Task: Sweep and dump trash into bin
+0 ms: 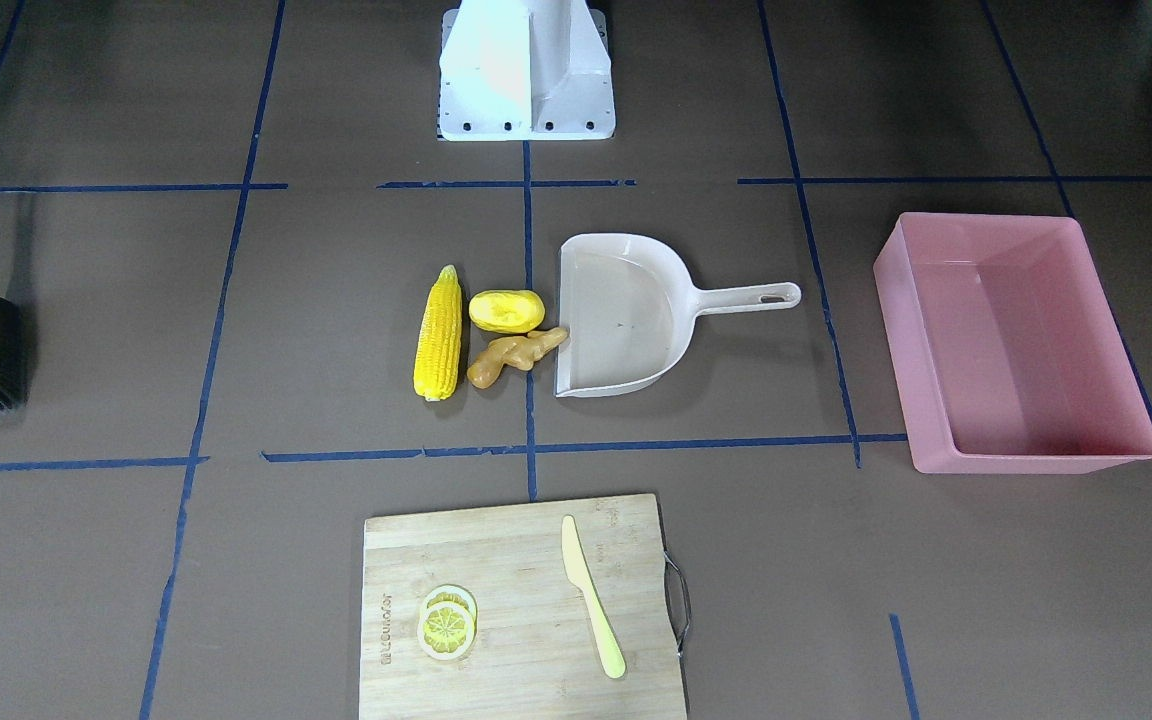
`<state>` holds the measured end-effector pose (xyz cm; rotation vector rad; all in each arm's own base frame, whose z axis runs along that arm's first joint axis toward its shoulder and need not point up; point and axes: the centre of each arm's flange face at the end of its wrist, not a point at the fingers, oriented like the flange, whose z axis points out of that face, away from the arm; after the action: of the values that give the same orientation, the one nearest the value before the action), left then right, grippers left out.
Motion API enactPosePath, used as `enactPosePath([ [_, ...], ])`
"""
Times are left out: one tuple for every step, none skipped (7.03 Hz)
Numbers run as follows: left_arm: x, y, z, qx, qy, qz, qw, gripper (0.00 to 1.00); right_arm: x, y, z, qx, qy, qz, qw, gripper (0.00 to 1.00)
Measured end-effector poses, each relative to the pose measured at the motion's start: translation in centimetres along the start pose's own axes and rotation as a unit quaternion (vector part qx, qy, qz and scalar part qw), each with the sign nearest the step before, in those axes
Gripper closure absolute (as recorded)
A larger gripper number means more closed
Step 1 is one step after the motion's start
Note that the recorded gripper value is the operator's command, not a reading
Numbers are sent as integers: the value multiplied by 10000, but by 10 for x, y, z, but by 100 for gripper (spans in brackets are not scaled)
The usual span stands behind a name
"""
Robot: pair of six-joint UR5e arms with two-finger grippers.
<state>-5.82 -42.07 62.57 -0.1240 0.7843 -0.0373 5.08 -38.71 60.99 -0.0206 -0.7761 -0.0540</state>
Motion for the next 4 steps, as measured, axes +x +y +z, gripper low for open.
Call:
enactPosePath([
  [0,0,0,1,-2,-4,10000,0,0,0,0,0,2,-9,10000,0],
  [1,0,0,2,3,-3,10000,0,0,0,0,-1,5,-13,10000,0],
  [1,0,-1,12,12,12,10000,0,0,0,0,0,7,-14,10000,0],
  [3,0,-2,40,30,48,10000,0,-1,0,0,2,8,-19,10000,0],
])
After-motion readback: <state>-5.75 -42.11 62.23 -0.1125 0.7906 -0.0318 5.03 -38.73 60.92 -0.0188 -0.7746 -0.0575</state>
